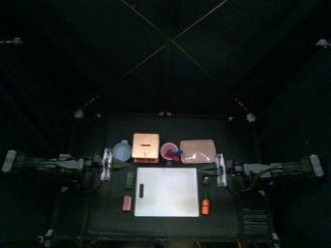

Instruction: Place knife on cutting board

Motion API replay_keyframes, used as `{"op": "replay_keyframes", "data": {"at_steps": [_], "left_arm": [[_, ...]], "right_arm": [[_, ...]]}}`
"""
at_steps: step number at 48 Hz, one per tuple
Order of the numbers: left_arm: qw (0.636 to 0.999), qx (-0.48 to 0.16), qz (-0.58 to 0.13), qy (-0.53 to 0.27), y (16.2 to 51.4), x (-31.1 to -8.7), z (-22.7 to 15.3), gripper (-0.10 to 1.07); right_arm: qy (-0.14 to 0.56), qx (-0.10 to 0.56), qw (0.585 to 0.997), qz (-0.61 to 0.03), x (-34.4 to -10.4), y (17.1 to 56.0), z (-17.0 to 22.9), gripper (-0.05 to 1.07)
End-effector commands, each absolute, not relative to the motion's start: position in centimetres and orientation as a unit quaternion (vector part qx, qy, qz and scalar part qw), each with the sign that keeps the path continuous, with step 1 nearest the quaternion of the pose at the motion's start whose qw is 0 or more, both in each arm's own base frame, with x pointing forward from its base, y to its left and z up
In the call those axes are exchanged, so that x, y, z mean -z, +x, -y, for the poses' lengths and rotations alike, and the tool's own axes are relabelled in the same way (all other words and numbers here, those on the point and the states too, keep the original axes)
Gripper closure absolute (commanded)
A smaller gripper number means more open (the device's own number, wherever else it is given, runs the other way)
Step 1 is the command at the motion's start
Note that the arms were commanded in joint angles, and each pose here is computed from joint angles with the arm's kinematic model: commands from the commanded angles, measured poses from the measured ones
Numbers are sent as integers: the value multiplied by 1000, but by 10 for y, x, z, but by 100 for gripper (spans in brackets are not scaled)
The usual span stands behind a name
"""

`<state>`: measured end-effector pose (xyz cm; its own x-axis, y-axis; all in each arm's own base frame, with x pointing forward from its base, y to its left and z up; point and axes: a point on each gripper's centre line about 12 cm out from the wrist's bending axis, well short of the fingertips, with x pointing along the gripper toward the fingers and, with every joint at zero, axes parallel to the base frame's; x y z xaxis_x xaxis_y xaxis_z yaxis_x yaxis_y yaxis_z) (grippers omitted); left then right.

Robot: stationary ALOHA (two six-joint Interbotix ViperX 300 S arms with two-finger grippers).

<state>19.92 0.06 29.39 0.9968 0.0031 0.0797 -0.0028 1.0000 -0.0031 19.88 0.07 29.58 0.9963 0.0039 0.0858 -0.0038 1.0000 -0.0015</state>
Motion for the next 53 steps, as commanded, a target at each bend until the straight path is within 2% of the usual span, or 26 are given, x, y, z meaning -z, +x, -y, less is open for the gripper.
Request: {"op": "replay_keyframes", "data": {"at_steps": [1,4,10,28,38,53], "left_arm": [[999,0,46,2,203,-299,0,101],[999,1,45,5,203,-299,0,102],[999,2,33,1,207,-294,1,102],[999,4,-54,-1,242,-261,2,100],[997,0,-80,-13,247,-247,1,93],[996,-3,-87,-23,246,-242,1,82]], "right_arm": [[-5,0,999,46,-299,203,0,100],[-4,1,999,44,-301,206,1,103],[-3,5,1000,27,-302,223,3,100],[6,49,998,-23,-309,276,27,100],[41,75,994,-66,-307,294,41,100],[51,82,985,-145,-299,315,49,99]]}}
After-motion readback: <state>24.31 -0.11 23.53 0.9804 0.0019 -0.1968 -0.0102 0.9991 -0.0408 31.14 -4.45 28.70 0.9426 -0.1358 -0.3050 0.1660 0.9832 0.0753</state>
